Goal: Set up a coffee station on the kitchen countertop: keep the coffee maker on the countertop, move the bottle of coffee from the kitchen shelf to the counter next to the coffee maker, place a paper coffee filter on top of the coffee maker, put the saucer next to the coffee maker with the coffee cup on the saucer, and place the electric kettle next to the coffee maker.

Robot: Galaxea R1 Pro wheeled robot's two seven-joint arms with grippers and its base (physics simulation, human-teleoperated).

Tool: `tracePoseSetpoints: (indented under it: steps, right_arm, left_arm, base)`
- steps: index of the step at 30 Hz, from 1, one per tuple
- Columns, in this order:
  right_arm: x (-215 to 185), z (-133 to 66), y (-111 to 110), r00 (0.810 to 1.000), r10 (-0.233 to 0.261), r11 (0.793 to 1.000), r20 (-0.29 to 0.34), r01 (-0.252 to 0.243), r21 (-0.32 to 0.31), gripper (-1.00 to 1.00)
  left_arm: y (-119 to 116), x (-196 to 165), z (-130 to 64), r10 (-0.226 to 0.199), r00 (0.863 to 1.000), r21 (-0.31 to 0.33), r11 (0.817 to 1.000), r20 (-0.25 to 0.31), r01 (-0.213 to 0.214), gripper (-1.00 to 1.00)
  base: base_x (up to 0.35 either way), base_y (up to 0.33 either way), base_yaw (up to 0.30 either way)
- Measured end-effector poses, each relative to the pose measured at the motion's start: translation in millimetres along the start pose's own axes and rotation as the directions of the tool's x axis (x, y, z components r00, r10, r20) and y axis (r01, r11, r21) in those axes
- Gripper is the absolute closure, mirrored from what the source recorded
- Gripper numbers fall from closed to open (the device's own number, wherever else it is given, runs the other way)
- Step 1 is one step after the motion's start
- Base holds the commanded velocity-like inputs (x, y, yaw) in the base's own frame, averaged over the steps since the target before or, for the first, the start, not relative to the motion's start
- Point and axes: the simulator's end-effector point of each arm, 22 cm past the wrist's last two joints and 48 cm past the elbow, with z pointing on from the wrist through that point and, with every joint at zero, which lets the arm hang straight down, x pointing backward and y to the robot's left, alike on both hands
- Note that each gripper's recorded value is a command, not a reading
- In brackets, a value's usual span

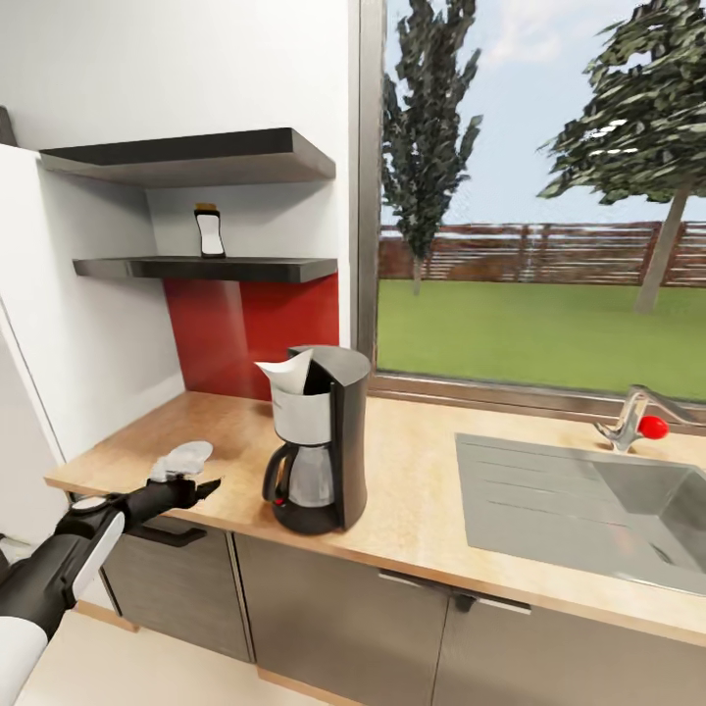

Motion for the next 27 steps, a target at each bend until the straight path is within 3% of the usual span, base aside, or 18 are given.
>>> tracePoseSetpoints:
  steps: [3, 27]
  right_arm:
    - [-0.7, 0.1, 1.8, 1.0, 0.005, 1.0, 0.0, -0.005, -0.002, -1.0]
    - [0.2, 0.1, -0.6, 1.0, 0.003, 1.0, -0.002, -0.003, 0.002, -1.0]
  left_arm:
    - [2.4, 5.6, -2.2, 0.037, 0.998, -0.006, 0.999, 0.052, -0.037, -1.0]
    - [1.4, 5.7, -2.0, 0.036, 0.998, -0.003, 0.999, 0.056, -0.036, -1.0]
  base:
    - [0.111, 0.296, -0.02]
    - [0.012, 0.32, -0.02]
